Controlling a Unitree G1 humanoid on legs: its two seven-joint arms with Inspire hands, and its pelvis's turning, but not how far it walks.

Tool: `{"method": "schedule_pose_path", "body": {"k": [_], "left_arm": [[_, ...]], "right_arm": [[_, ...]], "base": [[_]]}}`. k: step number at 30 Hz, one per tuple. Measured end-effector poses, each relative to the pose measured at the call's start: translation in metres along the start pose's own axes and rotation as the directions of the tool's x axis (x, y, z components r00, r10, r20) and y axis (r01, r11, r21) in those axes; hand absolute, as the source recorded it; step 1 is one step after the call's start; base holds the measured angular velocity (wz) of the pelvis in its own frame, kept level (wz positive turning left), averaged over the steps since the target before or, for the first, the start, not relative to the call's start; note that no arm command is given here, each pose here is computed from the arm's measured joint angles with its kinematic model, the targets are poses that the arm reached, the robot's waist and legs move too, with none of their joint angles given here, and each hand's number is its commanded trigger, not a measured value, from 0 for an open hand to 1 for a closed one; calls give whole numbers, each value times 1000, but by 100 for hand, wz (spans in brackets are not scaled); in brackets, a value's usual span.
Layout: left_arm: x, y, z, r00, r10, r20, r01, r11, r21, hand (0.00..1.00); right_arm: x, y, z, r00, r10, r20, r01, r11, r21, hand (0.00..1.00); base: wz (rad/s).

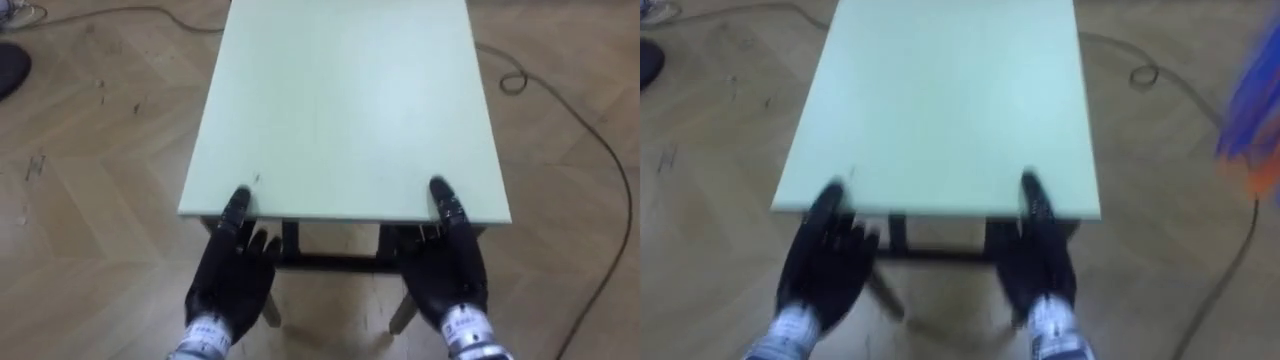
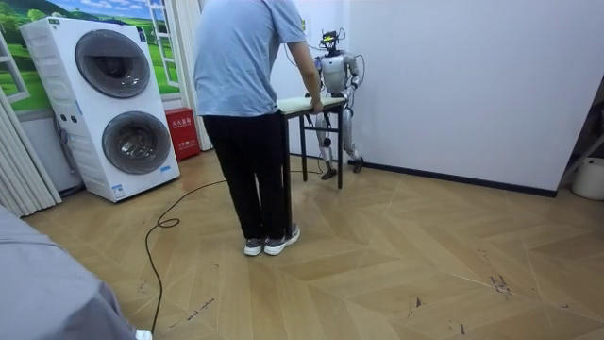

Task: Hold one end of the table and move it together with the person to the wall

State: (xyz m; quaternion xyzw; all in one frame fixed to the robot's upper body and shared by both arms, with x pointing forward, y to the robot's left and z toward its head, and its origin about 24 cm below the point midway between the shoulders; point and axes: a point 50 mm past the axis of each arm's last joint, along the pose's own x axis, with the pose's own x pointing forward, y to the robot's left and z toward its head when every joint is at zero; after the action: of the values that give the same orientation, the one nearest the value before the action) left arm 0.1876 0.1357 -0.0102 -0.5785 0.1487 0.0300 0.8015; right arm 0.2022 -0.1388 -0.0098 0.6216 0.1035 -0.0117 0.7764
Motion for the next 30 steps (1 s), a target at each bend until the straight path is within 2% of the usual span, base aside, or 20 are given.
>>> {"method": "schedule_pose_path", "body": {"k": [4, 13, 17, 22, 24, 28, 30], "left_arm": [[3, 0, -3, 1000, 1, 0, -1, 1000, -4, 100], [-3, 18, -6, 997, 73, -17, -73, 997, -1, 100], [0, 14, -12, 996, 74, -39, -73, 997, 29, 100], [8, 1, -18, 997, 21, -75, -13, 994, 108, 100], [11, -3, -17, 998, 3, -70, 6, 991, 137, 100], [10, -4, -22, 997, 0, -74, 9, 993, 121, 100], [8, 1, -23, 997, 26, -79, -16, 992, 126, 100]], "right_arm": [[1, 0, 4, 1000, 0, 1, 0, 1000, 2, 100], [-8, -19, -4, 996, -81, -37, 82, 997, 3, 100], [-17, -27, -5, 994, -110, -8, 111, 993, 52, 100], [-32, -35, -2, 991, -117, 67, 106, 984, 140, 100], [-32, -34, -2, 990, -117, 77, 104, 982, 156, 100], [-30, -29, 5, 990, -117, 76, 106, 986, 131, 100], [-33, -32, 4, 987, -151, 61, 142, 982, 128, 100]], "base": [[27], [18], [57], [56], [4], [-54], [17]]}}
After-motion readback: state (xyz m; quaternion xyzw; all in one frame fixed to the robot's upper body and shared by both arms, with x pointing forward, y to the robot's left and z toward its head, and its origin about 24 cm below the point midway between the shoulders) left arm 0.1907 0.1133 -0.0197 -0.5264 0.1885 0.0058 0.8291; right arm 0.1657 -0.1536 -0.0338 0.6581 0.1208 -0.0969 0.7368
